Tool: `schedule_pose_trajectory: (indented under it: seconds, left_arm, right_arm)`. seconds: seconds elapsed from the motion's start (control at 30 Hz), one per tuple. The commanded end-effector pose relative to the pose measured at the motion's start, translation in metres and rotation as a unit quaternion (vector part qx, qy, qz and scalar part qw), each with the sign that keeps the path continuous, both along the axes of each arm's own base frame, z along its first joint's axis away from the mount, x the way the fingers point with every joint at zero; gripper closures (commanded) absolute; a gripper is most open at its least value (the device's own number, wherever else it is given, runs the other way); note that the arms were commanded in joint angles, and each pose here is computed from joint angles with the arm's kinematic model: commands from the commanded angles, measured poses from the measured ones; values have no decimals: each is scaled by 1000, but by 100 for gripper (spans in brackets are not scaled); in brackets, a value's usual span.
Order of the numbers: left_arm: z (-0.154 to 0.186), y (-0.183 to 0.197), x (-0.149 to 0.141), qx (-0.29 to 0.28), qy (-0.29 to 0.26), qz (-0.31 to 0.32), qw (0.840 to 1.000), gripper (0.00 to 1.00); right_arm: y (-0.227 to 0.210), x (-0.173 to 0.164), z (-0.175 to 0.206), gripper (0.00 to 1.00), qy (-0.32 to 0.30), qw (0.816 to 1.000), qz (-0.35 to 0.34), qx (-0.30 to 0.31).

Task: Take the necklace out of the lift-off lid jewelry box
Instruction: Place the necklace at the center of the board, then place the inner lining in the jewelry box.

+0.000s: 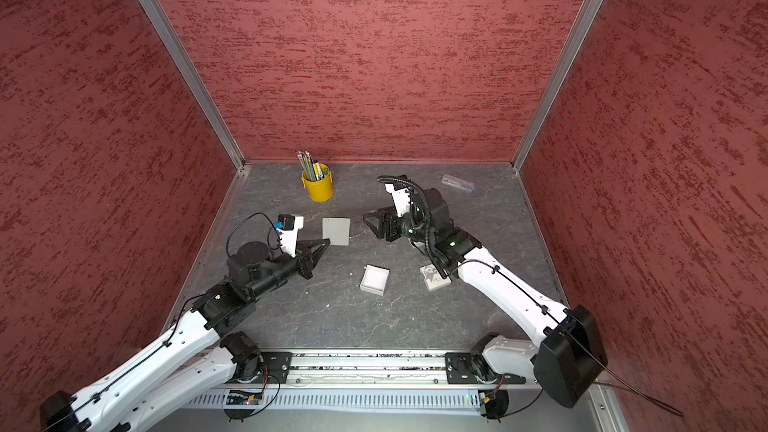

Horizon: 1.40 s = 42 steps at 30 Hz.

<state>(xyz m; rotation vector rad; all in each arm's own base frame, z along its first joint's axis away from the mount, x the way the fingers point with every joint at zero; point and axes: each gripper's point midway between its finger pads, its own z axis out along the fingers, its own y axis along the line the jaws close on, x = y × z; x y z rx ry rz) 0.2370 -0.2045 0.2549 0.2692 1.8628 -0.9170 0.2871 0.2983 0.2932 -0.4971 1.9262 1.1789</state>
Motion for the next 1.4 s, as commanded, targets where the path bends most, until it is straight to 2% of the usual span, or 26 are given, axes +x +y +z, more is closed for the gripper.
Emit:
schedule_pose_trajectory:
  seconds: [0.0,0.2,0.27,0.37,0.43,0.63,0.67,0.7,0.83,0.93,1.07,1.17,1.37]
  left_arm:
    - [30,-16,-9,-51,-14,-57,997,100]
    - [35,-25,-10,-73,-8,-81,994,100]
    - [35,-27,-10,-77,-6,-85,993,100]
    - [34,-28,-10,-77,-2,-88,993,100]
    - [31,-28,-11,-75,0,-89,993,100]
    - [22,-30,-10,-68,14,-92,993,100]
    - [21,-30,-10,-67,16,-92,993,100]
    - [19,-30,-10,-65,17,-93,993,96]
    - [9,-28,-10,-52,26,-89,994,71]
    - [-8,-24,-9,-38,47,-73,996,60]
    - [-37,-19,-4,-22,83,-51,995,55]
    - [-63,-17,2,-8,119,-30,992,55]
    - [-109,-19,17,12,190,4,982,56]
  right_arm:
    - [17,-28,13,32,30,993,94,62]
    - [26,-35,17,31,57,985,131,102]
    - [29,-36,14,34,69,981,141,111]
    - [30,-38,14,50,79,978,149,125]
    - [31,-38,12,64,86,977,148,131]
    - [27,-37,5,87,106,975,134,140]
    - [27,-37,2,89,111,976,128,139]
    - [25,-34,-2,90,118,977,112,134]
    - [9,-20,-35,94,166,983,25,81]
    - [-11,-16,-66,94,203,977,-48,35]
    - [-35,-26,-103,97,251,962,-108,-1]
    - [-47,-38,-128,98,278,950,-141,-21]
    - [-42,-53,-166,98,316,936,-148,-51]
